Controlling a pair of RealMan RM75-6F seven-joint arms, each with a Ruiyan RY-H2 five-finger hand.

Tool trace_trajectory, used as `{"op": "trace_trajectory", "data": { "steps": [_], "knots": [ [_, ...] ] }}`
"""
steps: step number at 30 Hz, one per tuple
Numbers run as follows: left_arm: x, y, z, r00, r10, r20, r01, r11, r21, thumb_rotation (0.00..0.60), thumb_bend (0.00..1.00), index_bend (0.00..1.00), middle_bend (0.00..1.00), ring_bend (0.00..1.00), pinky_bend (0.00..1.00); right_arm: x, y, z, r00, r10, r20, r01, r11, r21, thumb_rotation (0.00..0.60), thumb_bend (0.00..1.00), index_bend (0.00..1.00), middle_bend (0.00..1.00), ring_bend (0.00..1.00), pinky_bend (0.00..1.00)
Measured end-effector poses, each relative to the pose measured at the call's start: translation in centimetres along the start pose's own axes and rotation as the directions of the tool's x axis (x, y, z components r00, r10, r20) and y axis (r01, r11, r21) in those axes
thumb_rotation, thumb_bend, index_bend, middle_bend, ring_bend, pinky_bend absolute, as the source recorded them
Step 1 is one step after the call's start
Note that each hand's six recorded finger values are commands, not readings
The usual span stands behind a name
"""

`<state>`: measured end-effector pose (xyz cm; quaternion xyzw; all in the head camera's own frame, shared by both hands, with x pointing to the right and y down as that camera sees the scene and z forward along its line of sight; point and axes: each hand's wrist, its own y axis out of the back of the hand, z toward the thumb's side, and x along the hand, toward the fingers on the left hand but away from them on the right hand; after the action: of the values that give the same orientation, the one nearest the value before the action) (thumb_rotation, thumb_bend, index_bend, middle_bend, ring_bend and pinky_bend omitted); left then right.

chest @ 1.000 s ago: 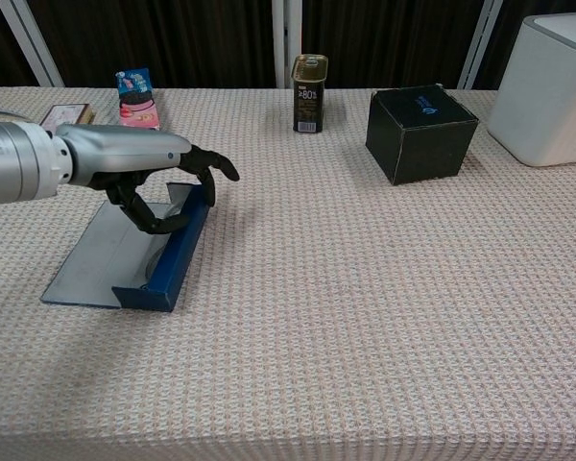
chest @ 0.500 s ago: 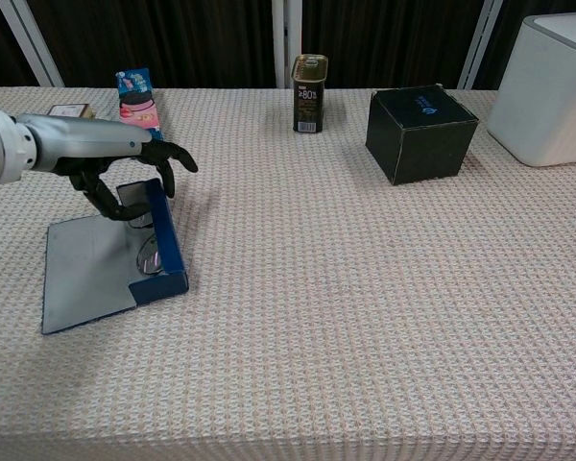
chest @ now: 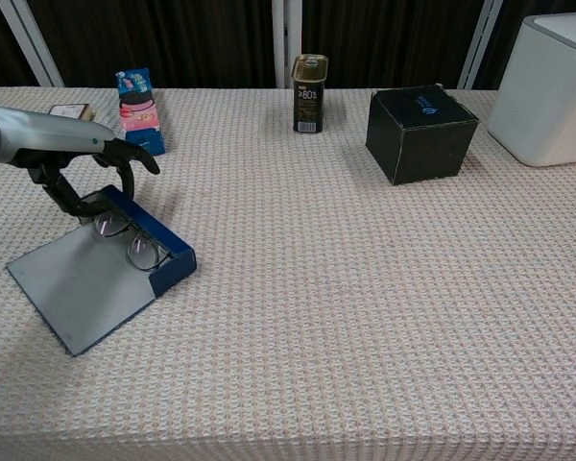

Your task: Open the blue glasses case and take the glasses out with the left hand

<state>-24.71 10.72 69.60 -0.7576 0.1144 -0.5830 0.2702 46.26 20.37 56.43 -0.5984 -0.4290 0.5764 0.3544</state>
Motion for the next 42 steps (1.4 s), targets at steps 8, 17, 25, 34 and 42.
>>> {"op": "trace_trajectory", "data": {
  "steps": [8, 17, 25, 34, 42],
  "knots": [
    [-1.1, -0.1, -0.5, 0.999, -0.028, -0.03, 0.029, 0.999, 0.017, 0.52, 0.49, 0.11, 0.36, 0.03, 0.15, 0.0, 0.0, 0.2, 1.0, 0.004, -0.004, -0.004, 1.0, 0.004, 0.6, 0.31, 0.0, 0.0, 0.0, 0.0],
    [-2.4, -0.7, -1.0, 0.994, -0.085, -0.073, 0.086, 0.996, 0.016, 0.475, 0.49, 0.11, 0.38, 0.06, 0.17, 0.0, -0.2, 0.4, 1.0, 0.012, -0.009, -0.012, 1.0, 0.006, 0.6, 0.31, 0.0, 0.0, 0.0, 0.0],
    [-3.9, -1.4, -1.1, 0.981, -0.158, -0.111, 0.159, 0.987, 0.006, 0.471, 0.49, 0.11, 0.41, 0.1, 0.18, 0.0, -0.4, 0.5, 1.0, 0.015, -0.014, -0.015, 1.0, 0.005, 0.6, 0.31, 0.0, 0.0, 0.0, 0.0],
    [-4.7, -1.3, -0.7, 0.982, -0.156, -0.105, 0.159, 0.987, 0.02, 0.47, 0.41, 0.12, 0.29, 0.15, 0.23, 0.0, -0.5, 0.7, 1.0, 0.015, -0.015, -0.015, 1.0, 0.007, 0.6, 0.32, 0.0, 0.0, 0.0, 0.0],
    [-4.8, 0.3, -0.4, 0.996, -0.003, -0.087, 0.0, 0.999, -0.035, 0.442, 0.28, 0.2, 0.18, 0.12, 0.25, 0.0, -0.1, 0.6, 1.0, 0.0, -0.011, 0.0, 1.0, 0.003, 0.6, 0.32, 0.0, 0.0, 0.0, 0.0]
  ]
}}
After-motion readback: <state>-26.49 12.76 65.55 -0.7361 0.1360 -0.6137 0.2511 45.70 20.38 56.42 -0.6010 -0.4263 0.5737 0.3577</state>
